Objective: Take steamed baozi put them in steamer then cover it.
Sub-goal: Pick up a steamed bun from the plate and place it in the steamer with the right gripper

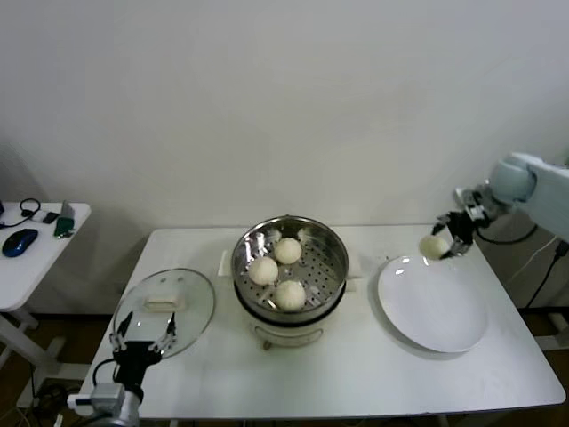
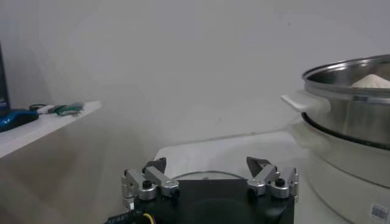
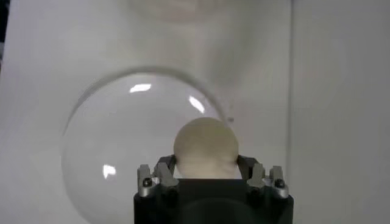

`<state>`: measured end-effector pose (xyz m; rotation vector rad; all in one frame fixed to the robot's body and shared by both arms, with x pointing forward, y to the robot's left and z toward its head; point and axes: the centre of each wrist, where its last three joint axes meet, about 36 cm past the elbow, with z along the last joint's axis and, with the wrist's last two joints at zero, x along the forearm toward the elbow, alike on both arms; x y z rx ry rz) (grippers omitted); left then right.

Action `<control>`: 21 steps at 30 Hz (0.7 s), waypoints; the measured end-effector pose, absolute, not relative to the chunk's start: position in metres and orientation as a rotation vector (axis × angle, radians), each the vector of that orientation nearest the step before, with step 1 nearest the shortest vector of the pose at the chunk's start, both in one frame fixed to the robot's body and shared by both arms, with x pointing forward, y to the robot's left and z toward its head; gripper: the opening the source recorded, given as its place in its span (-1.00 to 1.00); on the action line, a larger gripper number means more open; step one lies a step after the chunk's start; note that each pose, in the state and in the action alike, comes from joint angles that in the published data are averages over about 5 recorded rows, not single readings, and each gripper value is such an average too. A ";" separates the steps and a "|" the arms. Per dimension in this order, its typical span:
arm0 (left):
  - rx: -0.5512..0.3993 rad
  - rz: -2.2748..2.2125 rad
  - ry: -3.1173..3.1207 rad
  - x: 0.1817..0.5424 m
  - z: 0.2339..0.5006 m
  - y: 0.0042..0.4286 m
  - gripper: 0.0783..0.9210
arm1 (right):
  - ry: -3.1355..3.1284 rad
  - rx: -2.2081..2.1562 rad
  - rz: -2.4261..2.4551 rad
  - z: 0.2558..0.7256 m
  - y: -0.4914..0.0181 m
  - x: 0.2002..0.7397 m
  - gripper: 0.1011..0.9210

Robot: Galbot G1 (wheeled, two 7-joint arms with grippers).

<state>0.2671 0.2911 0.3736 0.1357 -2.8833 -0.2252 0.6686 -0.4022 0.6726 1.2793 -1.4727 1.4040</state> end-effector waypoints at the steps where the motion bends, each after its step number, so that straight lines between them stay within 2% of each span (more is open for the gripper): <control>1: 0.135 -0.225 -2.883 0.267 0.374 0.291 0.77 | -1.480 1.295 1.416 0.686 -0.390 0.668 0.41; 5: 0.128 -0.226 -2.879 0.268 0.373 0.291 0.77 | -1.500 1.366 1.452 0.723 -0.336 0.660 0.41; 10: 0.128 -0.226 -2.874 0.268 0.371 0.292 0.77 | -1.496 1.449 1.477 0.739 -0.271 0.648 0.41; 21: 0.130 -0.218 -2.869 0.270 0.368 0.296 0.77 | -1.429 1.532 1.498 0.698 -0.178 0.636 0.41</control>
